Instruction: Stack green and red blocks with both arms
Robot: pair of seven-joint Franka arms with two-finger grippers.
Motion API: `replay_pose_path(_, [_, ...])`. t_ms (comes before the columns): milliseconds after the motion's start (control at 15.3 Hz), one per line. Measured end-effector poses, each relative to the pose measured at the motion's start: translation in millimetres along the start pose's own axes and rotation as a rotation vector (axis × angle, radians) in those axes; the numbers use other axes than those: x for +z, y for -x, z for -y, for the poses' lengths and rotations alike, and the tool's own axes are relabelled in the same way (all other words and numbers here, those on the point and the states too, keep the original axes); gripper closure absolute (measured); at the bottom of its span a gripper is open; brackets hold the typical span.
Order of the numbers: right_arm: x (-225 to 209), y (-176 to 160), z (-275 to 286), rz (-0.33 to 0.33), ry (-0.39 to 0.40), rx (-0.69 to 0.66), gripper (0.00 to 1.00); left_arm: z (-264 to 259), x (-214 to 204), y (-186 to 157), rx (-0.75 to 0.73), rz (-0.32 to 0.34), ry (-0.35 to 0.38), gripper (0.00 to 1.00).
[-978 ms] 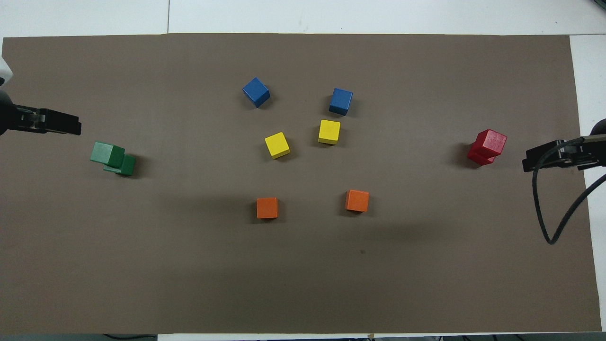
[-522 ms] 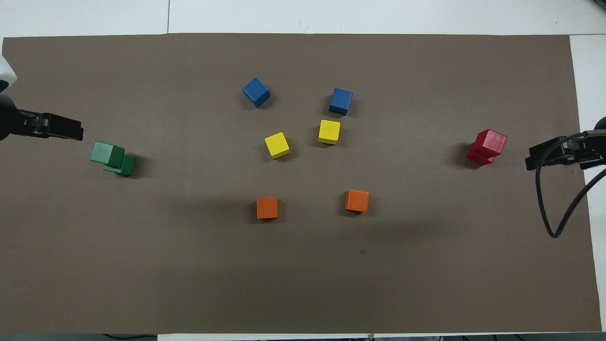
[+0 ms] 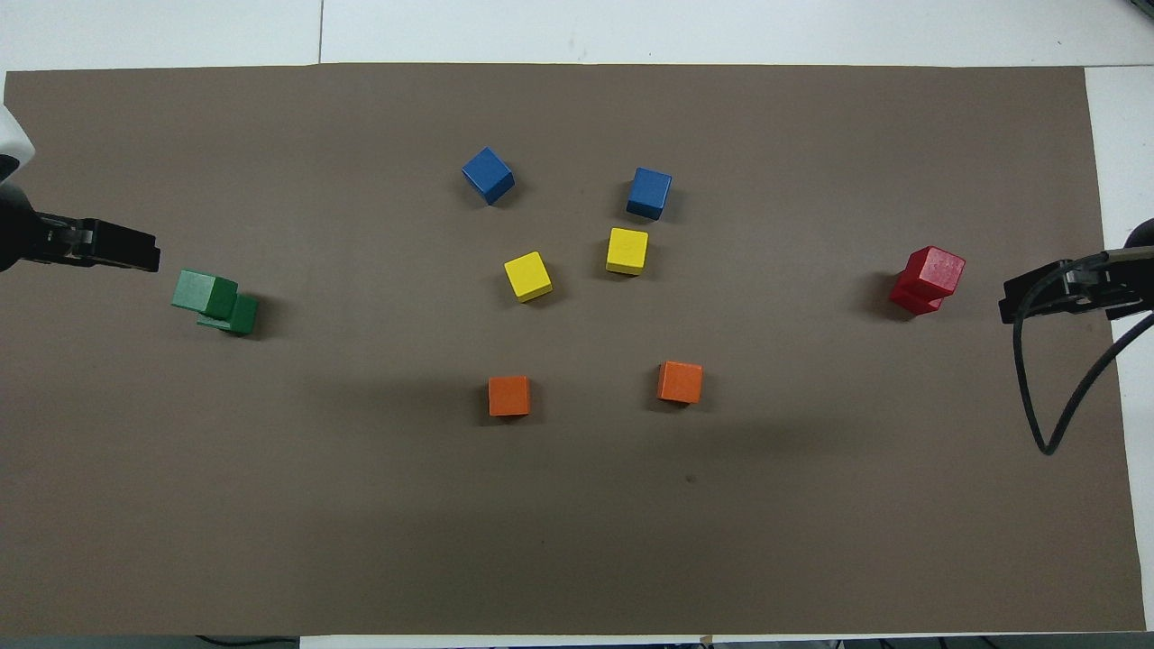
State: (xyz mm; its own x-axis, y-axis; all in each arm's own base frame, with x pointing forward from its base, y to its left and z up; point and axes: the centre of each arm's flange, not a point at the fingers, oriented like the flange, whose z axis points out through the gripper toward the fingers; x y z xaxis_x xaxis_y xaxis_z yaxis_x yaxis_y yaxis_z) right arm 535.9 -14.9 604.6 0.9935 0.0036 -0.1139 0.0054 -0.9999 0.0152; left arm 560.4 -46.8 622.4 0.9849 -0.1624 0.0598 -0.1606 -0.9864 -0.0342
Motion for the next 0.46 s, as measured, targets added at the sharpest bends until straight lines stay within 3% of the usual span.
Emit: replay_pose_path(457, [-2.1, -0.2, -0.2, -0.006, 0.003, 0.001, 0.00, -0.1, 0.1, 0.1, 0.000, 0.001, 0.000, 0.00])
